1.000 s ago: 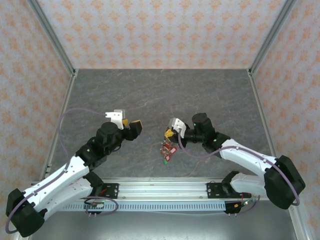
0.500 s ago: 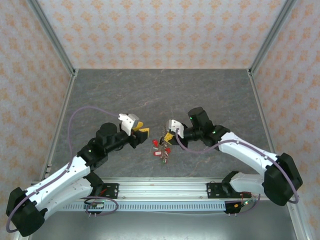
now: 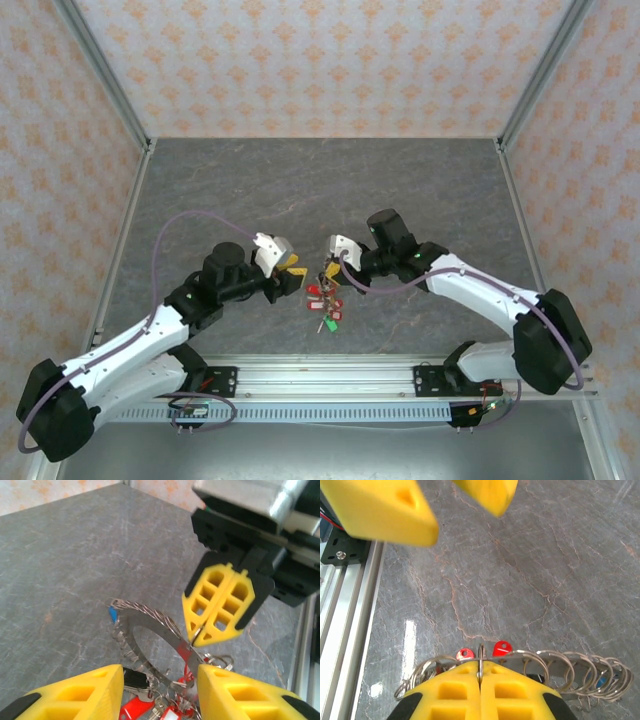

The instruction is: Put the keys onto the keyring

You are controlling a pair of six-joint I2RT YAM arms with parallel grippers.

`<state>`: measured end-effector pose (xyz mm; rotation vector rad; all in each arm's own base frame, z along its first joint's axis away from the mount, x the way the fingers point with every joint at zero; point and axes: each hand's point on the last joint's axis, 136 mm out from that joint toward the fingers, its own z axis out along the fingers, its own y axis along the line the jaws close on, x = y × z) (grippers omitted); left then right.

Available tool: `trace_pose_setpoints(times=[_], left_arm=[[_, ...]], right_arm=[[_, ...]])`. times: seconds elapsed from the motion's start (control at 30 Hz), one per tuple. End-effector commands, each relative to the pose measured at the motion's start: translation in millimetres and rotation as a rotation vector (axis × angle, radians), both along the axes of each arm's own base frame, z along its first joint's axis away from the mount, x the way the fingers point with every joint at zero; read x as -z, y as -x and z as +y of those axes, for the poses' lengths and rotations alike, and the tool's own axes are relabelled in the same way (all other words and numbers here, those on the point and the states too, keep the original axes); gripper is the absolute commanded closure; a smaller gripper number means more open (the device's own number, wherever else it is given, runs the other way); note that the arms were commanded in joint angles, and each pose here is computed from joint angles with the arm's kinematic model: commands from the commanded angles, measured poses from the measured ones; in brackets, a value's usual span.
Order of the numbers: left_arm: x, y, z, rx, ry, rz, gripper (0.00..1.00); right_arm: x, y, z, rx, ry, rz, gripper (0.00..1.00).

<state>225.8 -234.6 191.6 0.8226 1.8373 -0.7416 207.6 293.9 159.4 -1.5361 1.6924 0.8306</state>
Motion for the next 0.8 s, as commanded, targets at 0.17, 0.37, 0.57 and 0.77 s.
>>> trace_pose_setpoints(times=[0.17,0.37,0.57,0.77], left_arm=[[-10.7,19.5,-26.5,0.216,-0.094,-0.137,0.68],[-9.9,17.3,-36.7,0.264,-0.113,-0.159,0.73],[-5.3,14.0,-42.7,0.295,-0.155,-0.171,0.73],[0.0,16.3,-50.4,0.327,-0.166,-0.164,0.75]], right_arm=[[-22.3,12.5,1.7,-0.077,-0.067,-0.083,1.0],[-25.7,15.0,-1.7,-0.089,-0.065,-0.117,1.0],[-26.1,15.2,-1.6,-0.089,-0.062,-0.116,1.0],[-25.6,14.7,-0.1,-0.088,-0.071,-0.111,1.0]])
